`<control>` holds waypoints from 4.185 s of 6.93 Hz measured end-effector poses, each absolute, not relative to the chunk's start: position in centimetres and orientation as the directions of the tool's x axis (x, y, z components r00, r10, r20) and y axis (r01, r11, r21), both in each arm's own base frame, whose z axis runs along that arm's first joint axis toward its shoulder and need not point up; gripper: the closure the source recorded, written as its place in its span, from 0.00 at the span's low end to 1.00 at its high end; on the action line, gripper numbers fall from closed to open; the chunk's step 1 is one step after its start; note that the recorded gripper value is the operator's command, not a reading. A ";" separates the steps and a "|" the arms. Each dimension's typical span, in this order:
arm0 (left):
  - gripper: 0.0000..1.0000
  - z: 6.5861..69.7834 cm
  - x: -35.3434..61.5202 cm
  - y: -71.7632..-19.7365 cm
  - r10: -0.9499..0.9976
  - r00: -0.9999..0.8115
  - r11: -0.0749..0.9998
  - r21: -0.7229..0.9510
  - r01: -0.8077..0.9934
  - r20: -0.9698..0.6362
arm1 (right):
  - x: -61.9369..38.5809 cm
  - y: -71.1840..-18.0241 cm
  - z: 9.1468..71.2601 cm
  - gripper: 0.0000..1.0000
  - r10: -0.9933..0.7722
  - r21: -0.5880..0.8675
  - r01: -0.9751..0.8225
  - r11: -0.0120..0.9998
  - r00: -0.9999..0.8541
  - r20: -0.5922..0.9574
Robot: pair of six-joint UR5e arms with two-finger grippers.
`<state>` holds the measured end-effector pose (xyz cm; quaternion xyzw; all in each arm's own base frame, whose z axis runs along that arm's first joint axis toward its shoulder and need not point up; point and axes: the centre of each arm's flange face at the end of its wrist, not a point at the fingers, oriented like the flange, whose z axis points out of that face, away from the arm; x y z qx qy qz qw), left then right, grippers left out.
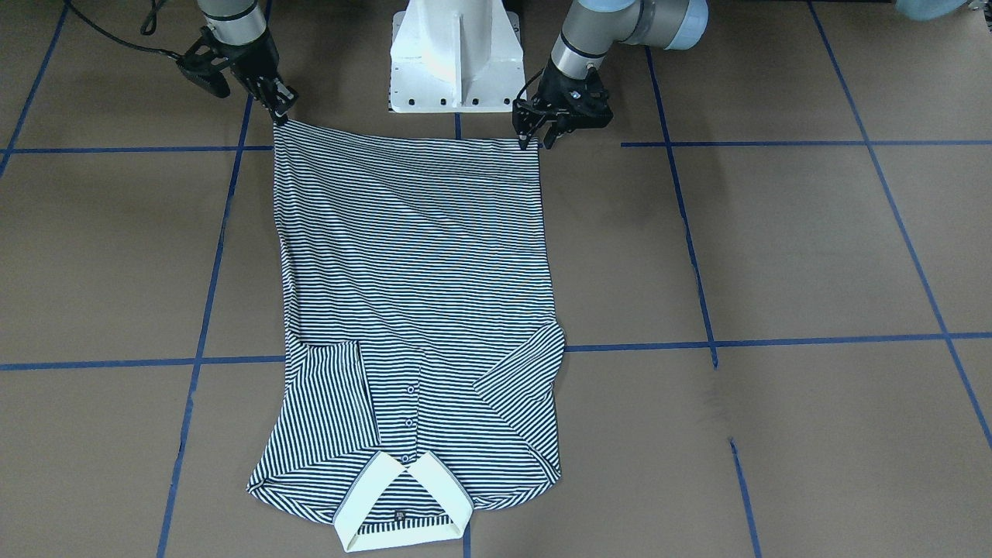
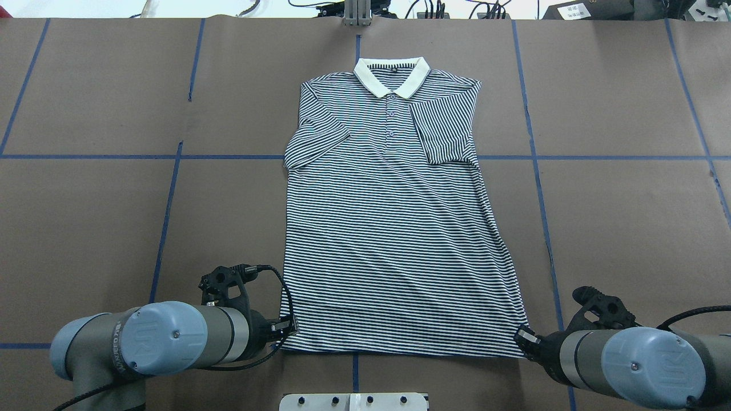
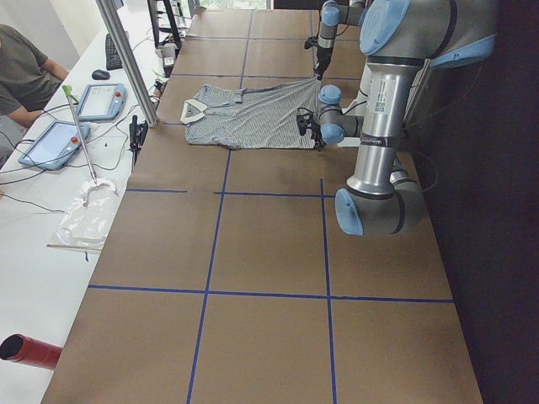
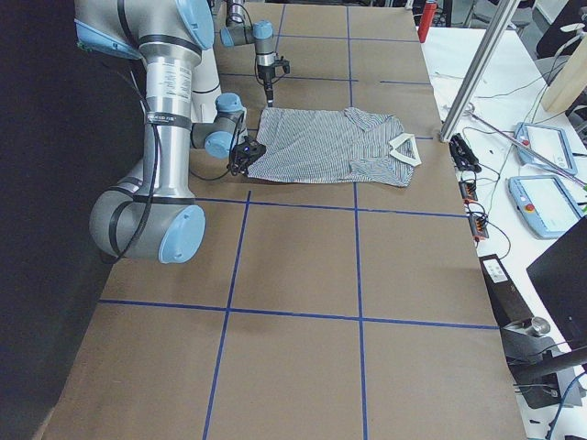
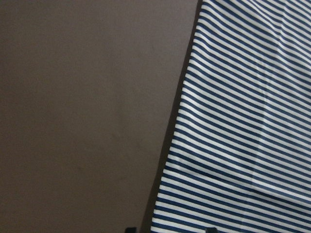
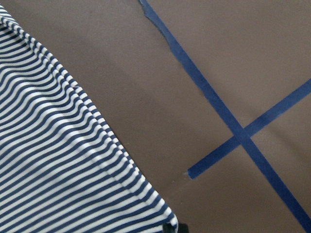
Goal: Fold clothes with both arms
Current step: 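Grasp both hem corners with the left and right grippers, then lift the hem with both grippers and fold it up toward the collar, then open both grippers and raise them off the folded shirt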
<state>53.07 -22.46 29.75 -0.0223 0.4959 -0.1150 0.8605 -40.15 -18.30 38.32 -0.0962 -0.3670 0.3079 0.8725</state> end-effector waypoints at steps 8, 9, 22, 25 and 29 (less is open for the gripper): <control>1.00 25.4 49.8 -21.5 -0.202 0.420 0.976 -0.148 0.159 -0.885 | -39.7 -18.4 37.7 1.00 0.609 -0.398 -0.466 0.791 0.531 0.589; 1.00 22.9 47.4 -21.3 -0.201 0.416 0.976 -0.147 0.160 -0.887 | -38.2 -19.4 36.3 1.00 0.622 -0.408 -0.478 0.778 0.496 0.606; 0.68 24.8 50.7 -60.8 -0.178 0.496 0.851 0.120 0.512 -0.850 | -44.5 -71.1 34.4 0.24 0.591 -0.140 -0.669 0.730 0.516 0.620; 0.50 25.5 50.3 -62.8 -0.159 0.490 0.842 0.141 0.521 -0.857 | -45.0 -71.8 36.8 0.25 0.586 -0.132 -0.671 0.730 0.514 0.626; 0.51 25.7 47.1 -64.8 -0.151 0.454 0.832 0.135 0.537 -0.878 | -41.0 -68.4 36.0 0.23 0.565 -0.181 -0.650 0.738 0.449 0.692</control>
